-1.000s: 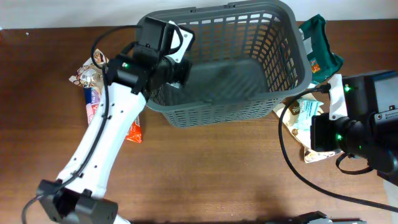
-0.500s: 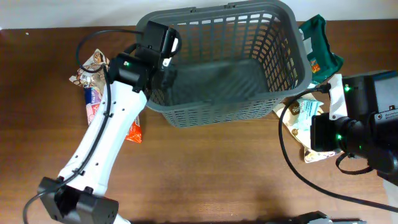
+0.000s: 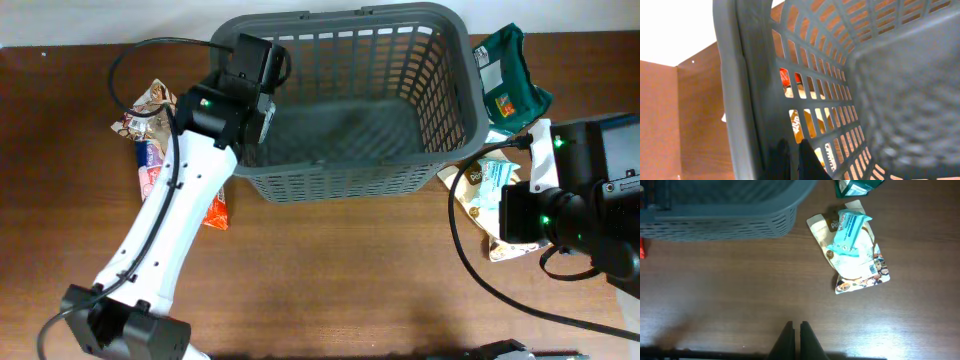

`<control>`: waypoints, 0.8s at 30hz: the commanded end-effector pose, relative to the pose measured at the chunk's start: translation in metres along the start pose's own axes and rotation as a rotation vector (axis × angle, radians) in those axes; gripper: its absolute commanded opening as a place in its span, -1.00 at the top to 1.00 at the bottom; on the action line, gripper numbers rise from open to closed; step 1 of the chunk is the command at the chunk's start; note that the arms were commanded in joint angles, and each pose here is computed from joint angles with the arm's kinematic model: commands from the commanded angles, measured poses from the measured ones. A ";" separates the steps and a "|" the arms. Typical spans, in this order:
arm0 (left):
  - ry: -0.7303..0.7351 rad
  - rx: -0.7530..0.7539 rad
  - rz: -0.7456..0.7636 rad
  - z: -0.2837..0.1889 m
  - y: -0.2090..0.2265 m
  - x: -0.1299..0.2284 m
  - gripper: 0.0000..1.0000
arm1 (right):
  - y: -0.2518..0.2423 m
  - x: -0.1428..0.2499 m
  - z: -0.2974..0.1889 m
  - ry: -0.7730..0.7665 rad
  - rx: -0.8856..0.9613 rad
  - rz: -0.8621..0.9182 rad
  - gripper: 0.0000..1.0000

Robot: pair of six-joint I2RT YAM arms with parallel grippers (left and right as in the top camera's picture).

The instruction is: Pack container

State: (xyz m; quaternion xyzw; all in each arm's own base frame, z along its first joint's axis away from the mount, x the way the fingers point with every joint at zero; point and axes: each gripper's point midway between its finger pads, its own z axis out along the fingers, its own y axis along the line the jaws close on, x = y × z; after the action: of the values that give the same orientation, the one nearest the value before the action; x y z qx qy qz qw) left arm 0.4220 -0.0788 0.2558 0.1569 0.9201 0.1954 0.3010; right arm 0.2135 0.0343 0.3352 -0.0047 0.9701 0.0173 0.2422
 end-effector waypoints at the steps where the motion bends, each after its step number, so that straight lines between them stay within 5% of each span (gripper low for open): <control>1: 0.023 -0.071 0.018 0.009 0.022 0.001 0.96 | -0.002 0.001 -0.001 -0.003 0.003 0.016 0.92; 15: -0.044 -0.027 0.046 -0.002 0.015 -0.014 0.97 | -0.001 -0.004 -0.001 -0.024 0.000 0.017 0.93; 20: -0.245 0.189 -0.074 -0.105 -0.003 -0.036 0.96 | 0.007 -0.023 -0.005 -0.099 -0.046 0.029 0.93; 24: -0.190 0.305 -0.224 -0.149 0.020 0.013 0.96 | 0.007 -0.016 0.001 -0.045 -0.038 0.052 0.93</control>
State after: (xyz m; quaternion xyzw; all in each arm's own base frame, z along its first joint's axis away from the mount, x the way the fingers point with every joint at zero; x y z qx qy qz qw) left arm 0.3675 -0.1166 0.3241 0.1870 0.9158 0.0883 0.3442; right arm 0.2278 0.0408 0.3435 0.0009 0.9614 0.0355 0.2728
